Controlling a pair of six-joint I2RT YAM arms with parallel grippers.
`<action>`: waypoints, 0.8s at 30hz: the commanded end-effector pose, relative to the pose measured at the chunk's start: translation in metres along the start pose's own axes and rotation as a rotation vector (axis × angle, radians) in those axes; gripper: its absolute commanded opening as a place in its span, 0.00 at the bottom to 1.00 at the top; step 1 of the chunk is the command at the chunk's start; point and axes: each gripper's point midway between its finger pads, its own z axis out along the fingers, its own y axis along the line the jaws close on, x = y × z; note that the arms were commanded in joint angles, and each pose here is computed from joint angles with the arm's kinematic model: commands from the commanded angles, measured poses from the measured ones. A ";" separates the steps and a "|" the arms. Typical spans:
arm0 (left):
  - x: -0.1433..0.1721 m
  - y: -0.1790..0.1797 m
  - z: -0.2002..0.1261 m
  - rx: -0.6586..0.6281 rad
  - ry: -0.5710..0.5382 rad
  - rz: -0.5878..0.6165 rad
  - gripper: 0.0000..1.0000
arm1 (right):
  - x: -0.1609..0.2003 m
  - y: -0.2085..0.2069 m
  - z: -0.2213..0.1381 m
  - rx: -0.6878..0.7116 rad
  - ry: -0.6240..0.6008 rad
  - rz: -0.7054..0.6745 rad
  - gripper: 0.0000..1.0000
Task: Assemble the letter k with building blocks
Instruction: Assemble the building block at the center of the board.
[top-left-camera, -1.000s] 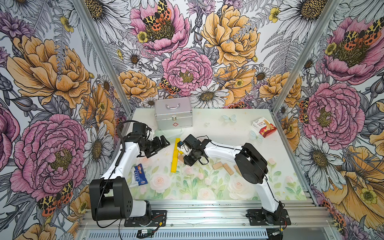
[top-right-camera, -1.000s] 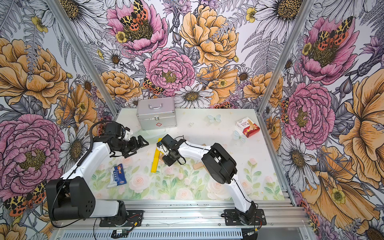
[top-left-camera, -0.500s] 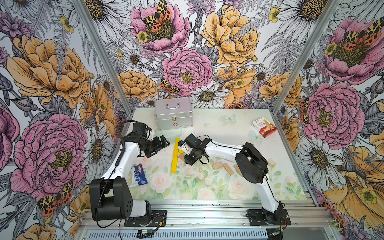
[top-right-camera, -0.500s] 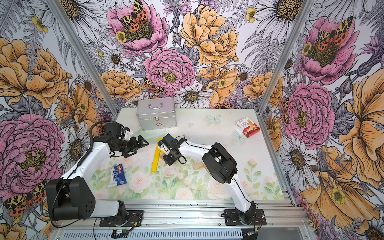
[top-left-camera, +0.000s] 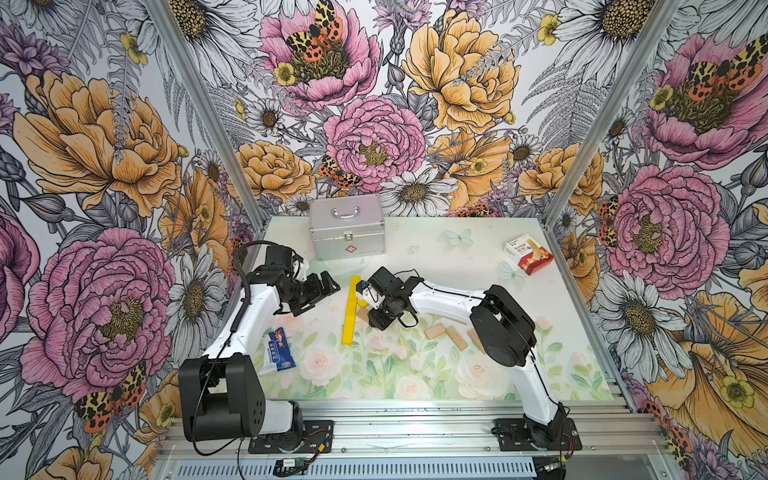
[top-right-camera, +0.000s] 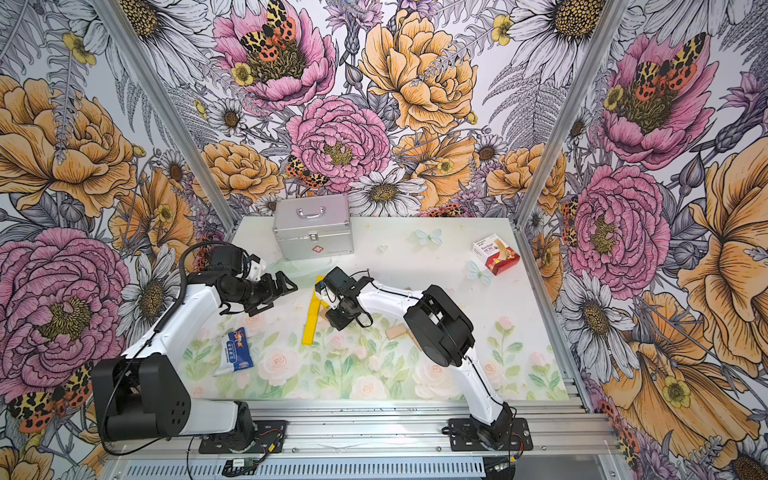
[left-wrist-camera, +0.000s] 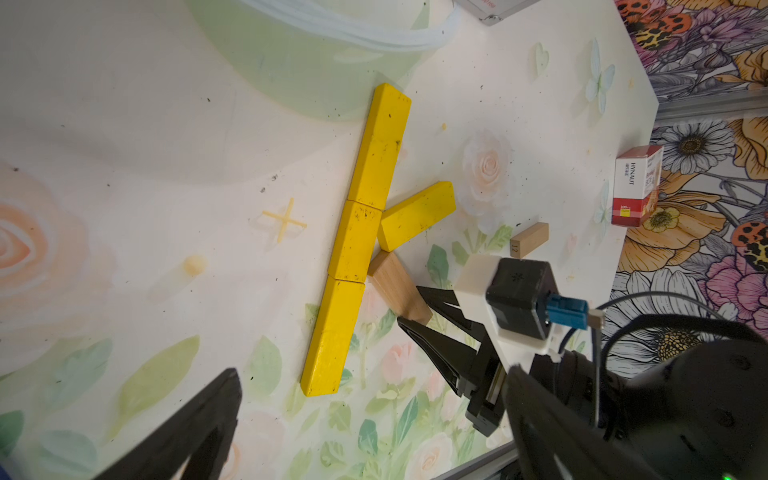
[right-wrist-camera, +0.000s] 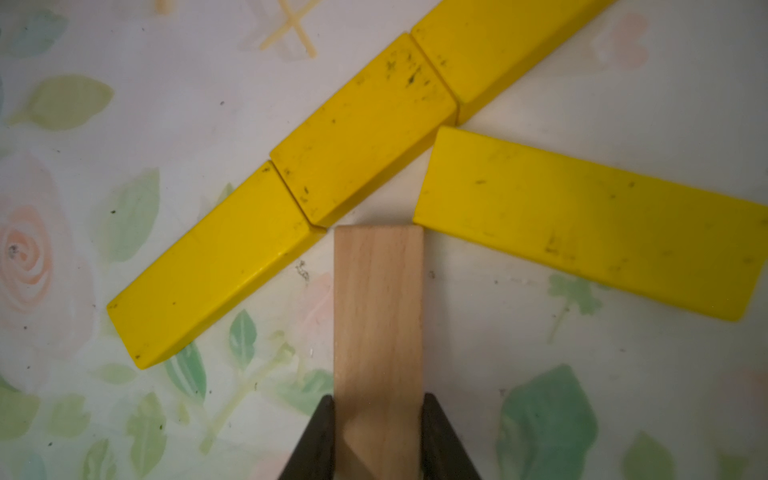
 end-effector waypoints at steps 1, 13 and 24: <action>-0.002 0.000 -0.002 0.023 -0.015 0.013 0.99 | -0.005 0.003 0.009 -0.018 -0.004 -0.001 0.00; -0.002 0.002 -0.002 0.023 -0.013 0.010 0.99 | -0.003 0.003 0.011 -0.018 0.001 0.000 0.00; -0.002 0.000 -0.002 0.028 -0.012 0.012 0.99 | -0.001 0.003 0.010 -0.018 0.004 0.003 0.00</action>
